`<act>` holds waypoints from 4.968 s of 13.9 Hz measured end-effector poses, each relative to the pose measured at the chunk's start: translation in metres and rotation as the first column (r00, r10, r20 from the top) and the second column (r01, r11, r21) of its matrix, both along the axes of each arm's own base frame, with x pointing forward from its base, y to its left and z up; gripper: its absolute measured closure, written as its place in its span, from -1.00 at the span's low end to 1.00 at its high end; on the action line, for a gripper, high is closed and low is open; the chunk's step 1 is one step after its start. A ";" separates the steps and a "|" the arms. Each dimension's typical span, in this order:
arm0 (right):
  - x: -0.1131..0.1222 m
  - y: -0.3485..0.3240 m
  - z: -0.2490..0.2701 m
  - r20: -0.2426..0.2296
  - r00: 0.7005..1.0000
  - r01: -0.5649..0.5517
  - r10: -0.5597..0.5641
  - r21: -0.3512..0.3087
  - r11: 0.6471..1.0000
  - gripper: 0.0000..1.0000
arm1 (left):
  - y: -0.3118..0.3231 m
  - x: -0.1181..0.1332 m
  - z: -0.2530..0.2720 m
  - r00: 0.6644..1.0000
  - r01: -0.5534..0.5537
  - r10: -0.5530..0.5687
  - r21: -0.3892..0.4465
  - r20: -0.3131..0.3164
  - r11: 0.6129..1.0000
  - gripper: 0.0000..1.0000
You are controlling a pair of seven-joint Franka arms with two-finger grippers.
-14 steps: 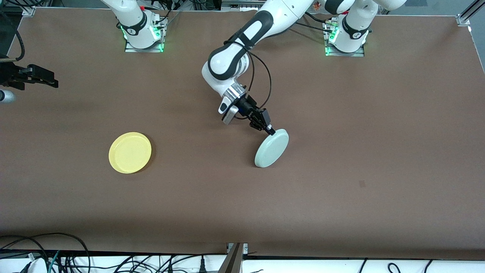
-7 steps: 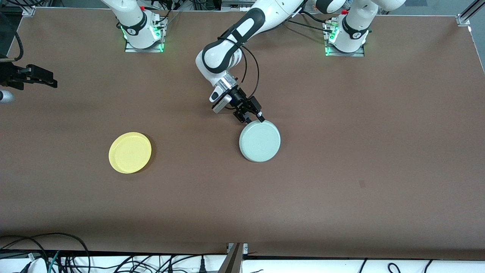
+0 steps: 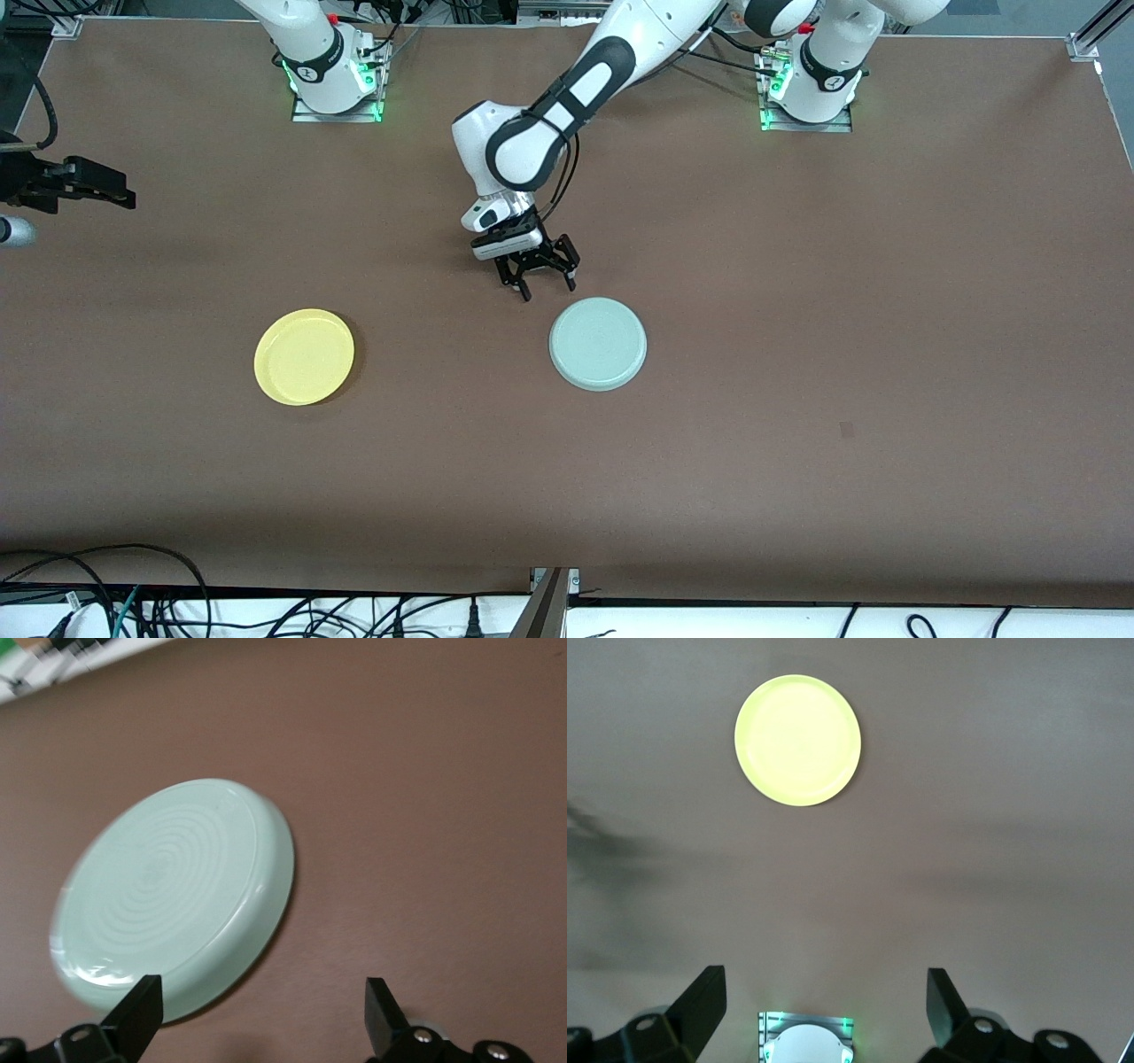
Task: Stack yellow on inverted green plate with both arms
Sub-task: 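Set the green plate upside down and withdraw the left gripper, then grasp the yellow plate rim with the right gripper while the left gripper retracts, then carry the yellow plate with the right gripper over the green plate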
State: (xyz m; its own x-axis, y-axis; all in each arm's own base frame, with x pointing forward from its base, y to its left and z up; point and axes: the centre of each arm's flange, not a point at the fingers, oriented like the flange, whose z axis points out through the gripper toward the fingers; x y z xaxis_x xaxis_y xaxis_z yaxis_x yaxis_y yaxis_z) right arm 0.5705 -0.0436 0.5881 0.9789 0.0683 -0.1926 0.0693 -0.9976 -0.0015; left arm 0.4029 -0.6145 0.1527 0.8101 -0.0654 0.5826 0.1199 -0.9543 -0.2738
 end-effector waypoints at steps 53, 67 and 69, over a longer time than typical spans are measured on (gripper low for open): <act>0.100 0.101 -0.290 0.051 0.997 0.039 -0.059 0.325 0.945 0.95 | 0.654 0.136 0.403 0.808 -0.128 -0.069 -0.289 -0.585 0.949 -1.00; -0.004 0.462 -0.363 -0.003 0.945 0.308 -0.328 0.351 0.884 0.95 | 0.616 0.159 0.427 0.809 -0.064 -0.116 -0.283 -0.576 0.957 -1.00; -0.007 0.465 -0.370 -0.006 0.945 0.308 -0.326 0.348 0.886 0.95 | 0.616 0.161 0.425 0.807 -0.065 -0.116 -0.282 -0.579 0.957 -1.00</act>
